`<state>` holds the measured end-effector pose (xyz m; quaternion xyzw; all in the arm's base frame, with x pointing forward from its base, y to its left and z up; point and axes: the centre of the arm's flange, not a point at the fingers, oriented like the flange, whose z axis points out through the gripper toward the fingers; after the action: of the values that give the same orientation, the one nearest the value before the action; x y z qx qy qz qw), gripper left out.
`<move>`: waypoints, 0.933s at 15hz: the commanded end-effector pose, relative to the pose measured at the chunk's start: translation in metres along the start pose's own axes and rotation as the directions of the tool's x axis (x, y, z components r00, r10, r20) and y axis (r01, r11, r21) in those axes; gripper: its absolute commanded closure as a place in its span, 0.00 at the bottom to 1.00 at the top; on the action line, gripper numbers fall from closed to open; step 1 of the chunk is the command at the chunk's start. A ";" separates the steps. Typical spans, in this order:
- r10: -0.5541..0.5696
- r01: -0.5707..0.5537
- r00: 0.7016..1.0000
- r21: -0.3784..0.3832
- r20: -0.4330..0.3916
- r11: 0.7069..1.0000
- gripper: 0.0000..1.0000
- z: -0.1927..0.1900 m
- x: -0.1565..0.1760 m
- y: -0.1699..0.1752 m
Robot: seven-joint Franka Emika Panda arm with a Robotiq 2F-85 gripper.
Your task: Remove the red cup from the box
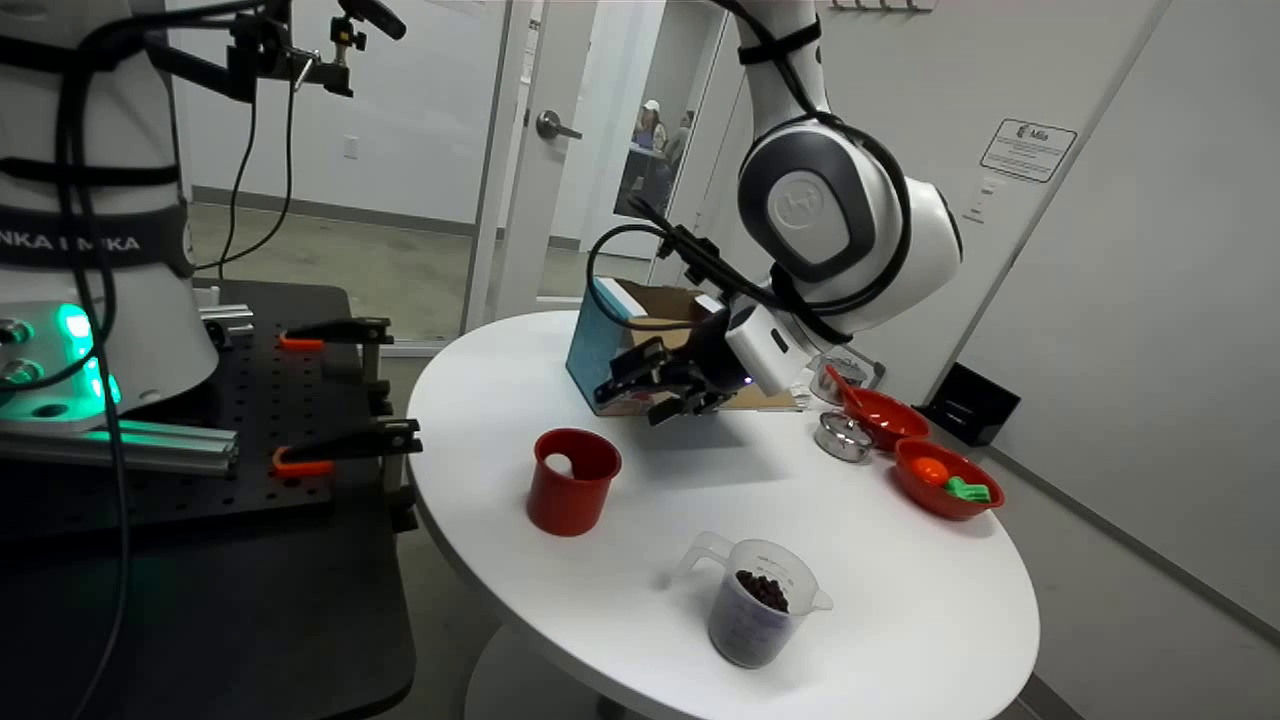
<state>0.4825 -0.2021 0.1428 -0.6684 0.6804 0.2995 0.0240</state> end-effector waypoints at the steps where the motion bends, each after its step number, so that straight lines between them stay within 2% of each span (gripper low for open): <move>1: -0.088 0.090 0.996 0.052 -0.032 0.995 0.00 -0.013 -0.030 0.018; 4: -0.084 0.091 0.993 0.080 -0.087 0.993 0.00 -0.027 -0.051 0.029; 5: -0.136 0.144 0.985 0.073 -0.107 0.987 0.00 -0.031 -0.058 0.032; 6: -0.219 0.224 0.968 0.029 -0.125 0.974 0.00 -0.036 -0.069 0.034; 10: -0.383 0.375 0.900 -0.078 -0.208 0.924 0.00 -0.063 -0.129 0.021; 14: -0.540 0.496 0.804 -0.219 -0.251 0.840 0.00 -0.065 -0.192 0.031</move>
<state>0.5072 -0.0911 0.2639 -0.8332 0.5050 0.2242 -0.0231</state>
